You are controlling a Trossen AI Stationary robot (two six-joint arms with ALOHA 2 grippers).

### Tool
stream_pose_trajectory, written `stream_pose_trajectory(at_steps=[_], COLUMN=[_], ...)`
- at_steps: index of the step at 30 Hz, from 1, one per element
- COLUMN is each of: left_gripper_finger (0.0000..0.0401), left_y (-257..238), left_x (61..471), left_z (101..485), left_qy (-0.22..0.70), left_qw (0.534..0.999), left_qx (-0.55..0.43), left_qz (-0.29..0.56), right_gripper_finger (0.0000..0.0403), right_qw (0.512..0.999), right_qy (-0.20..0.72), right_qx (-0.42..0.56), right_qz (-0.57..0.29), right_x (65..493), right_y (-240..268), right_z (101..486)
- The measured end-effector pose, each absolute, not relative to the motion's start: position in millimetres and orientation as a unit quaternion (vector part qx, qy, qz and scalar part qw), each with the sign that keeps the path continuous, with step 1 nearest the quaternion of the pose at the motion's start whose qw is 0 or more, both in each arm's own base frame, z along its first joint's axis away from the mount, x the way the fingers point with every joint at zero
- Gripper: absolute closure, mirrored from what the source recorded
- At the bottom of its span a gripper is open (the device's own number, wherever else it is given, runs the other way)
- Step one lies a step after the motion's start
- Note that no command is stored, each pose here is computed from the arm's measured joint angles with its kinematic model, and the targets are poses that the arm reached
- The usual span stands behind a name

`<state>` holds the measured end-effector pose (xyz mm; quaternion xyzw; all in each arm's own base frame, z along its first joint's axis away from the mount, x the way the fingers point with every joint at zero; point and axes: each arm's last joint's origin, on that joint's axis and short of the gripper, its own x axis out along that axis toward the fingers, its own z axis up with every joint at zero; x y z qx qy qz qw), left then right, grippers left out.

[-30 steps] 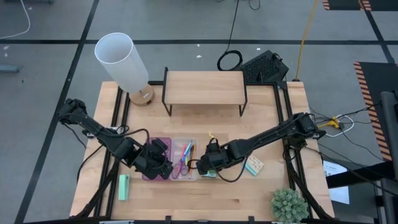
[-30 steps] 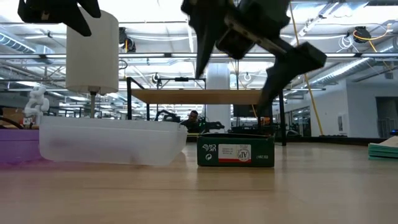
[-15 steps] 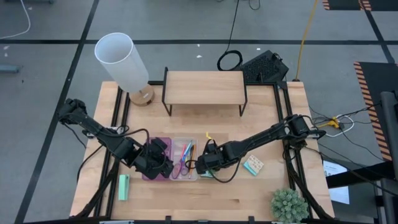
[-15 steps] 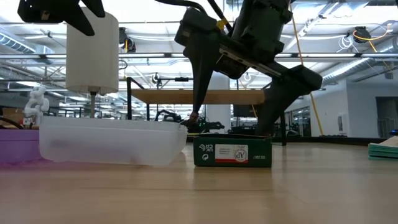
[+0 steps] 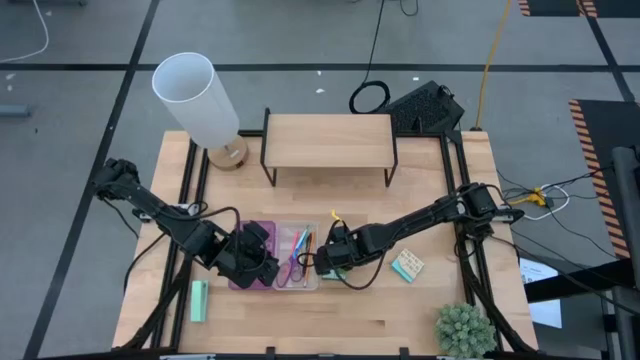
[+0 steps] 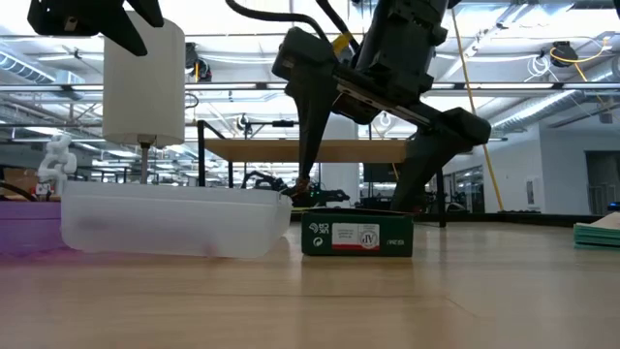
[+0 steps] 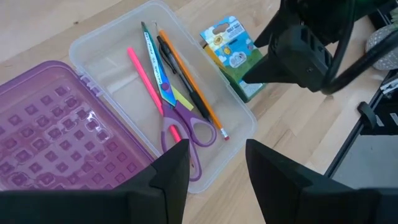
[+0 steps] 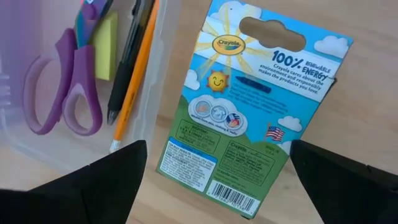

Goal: Pack school essentials
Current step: Put the crayon box into the violet supply box

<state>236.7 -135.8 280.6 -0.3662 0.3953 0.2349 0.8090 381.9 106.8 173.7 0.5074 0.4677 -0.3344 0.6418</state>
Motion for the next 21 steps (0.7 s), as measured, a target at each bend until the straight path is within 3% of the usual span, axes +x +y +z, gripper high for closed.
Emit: stream_pose_trajectory(at_steps=[21], left_gripper_finger=[0.024], left_y=[-137], left_x=[238], left_z=[281], left_qy=[0.391], left_qw=[0.81], left_qx=[-0.371], left_qz=[0.231], right_gripper_finger=[0.0007], right_qw=[0.637], right_qy=[0.473], right_qx=[0.51], right_qz=[-0.332], right_x=[375], right_y=[100], right_z=[154])
